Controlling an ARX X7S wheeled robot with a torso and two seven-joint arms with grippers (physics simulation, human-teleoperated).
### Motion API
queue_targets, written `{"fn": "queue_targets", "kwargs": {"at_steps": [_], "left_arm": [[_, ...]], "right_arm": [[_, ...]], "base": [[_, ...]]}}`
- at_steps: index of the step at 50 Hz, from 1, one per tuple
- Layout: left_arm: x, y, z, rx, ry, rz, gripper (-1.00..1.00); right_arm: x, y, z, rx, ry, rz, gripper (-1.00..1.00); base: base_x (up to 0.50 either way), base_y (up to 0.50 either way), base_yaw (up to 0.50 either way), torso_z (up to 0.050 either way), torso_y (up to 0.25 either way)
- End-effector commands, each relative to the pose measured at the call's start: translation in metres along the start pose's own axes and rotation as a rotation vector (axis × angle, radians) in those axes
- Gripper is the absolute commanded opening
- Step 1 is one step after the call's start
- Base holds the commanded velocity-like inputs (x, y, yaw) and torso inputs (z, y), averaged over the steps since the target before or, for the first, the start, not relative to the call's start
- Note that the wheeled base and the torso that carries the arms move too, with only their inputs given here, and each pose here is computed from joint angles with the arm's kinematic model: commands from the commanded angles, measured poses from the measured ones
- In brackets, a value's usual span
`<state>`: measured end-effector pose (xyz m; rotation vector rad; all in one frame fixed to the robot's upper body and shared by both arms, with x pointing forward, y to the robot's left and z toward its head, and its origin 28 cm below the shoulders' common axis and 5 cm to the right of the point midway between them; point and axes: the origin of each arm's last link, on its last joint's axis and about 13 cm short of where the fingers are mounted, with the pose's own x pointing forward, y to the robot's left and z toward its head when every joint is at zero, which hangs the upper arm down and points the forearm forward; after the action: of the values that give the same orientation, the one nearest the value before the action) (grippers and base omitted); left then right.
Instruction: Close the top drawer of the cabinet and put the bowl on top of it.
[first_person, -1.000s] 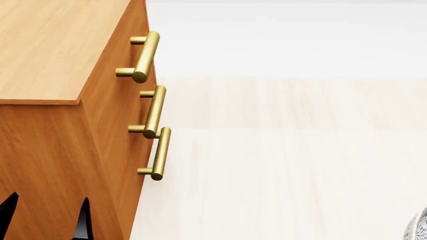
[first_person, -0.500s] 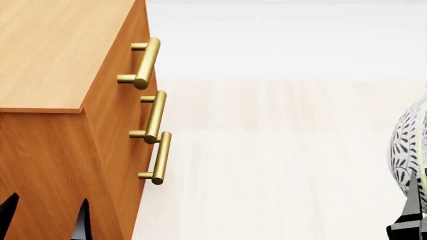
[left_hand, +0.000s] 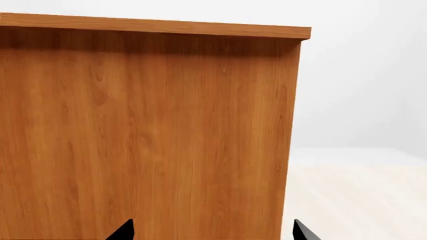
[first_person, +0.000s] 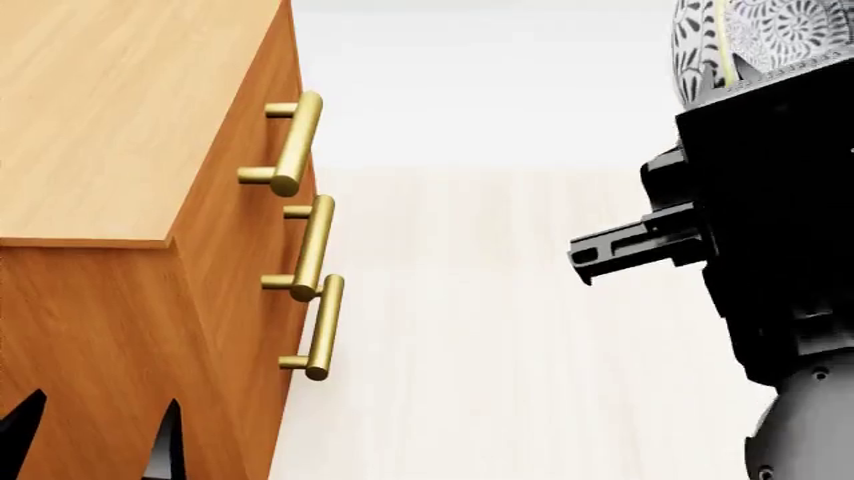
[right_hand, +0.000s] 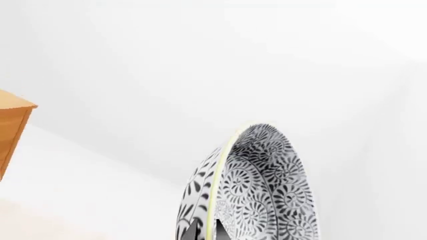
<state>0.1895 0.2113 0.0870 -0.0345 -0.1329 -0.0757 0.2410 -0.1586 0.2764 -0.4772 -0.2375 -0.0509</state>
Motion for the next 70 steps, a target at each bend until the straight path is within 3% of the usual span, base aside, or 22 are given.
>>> {"fn": "queue_targets", "kwargs": {"at_steps": [1, 27, 43, 59, 70], "left_arm": [[0.002, 0.002, -0.002, -0.033, 0.021, -0.02, 1.0], [0.009, 0.007, -0.001, -0.053, 0.032, -0.03, 1.0], [0.012, 0.006, 0.0, -0.038, 0.018, -0.038, 1.0], [0.015, 0.006, -0.003, -0.044, 0.03, -0.027, 1.0], [0.016, 0.009, -0.004, -0.041, 0.032, 0.006, 1.0]], "right_arm": [[0.032, 0.008, 0.056, -0.029, -0.092, 0.01, -1.0], [0.088, 0.047, 0.137, -0.035, -0.205, 0.112, -1.0], [0.112, 0.098, 0.183, -0.018, -0.278, 0.238, -1.0], [0.098, 0.158, 0.195, -0.001, -0.334, 0.402, -1.0], [0.105, 0.168, 0.187, -0.004, -0.351, 0.47, -1.0]], "base": [[0.0, 0.0, 0.0, 0.014, 0.25], [0.0, 0.0, 0.0, 0.008, 0.25], [0.0, 0.0, 0.0, 0.007, 0.096], [0.0, 0.0, 0.0, 0.0, 0.25], [0.0, 0.0, 0.0, 0.0, 0.042]]}}
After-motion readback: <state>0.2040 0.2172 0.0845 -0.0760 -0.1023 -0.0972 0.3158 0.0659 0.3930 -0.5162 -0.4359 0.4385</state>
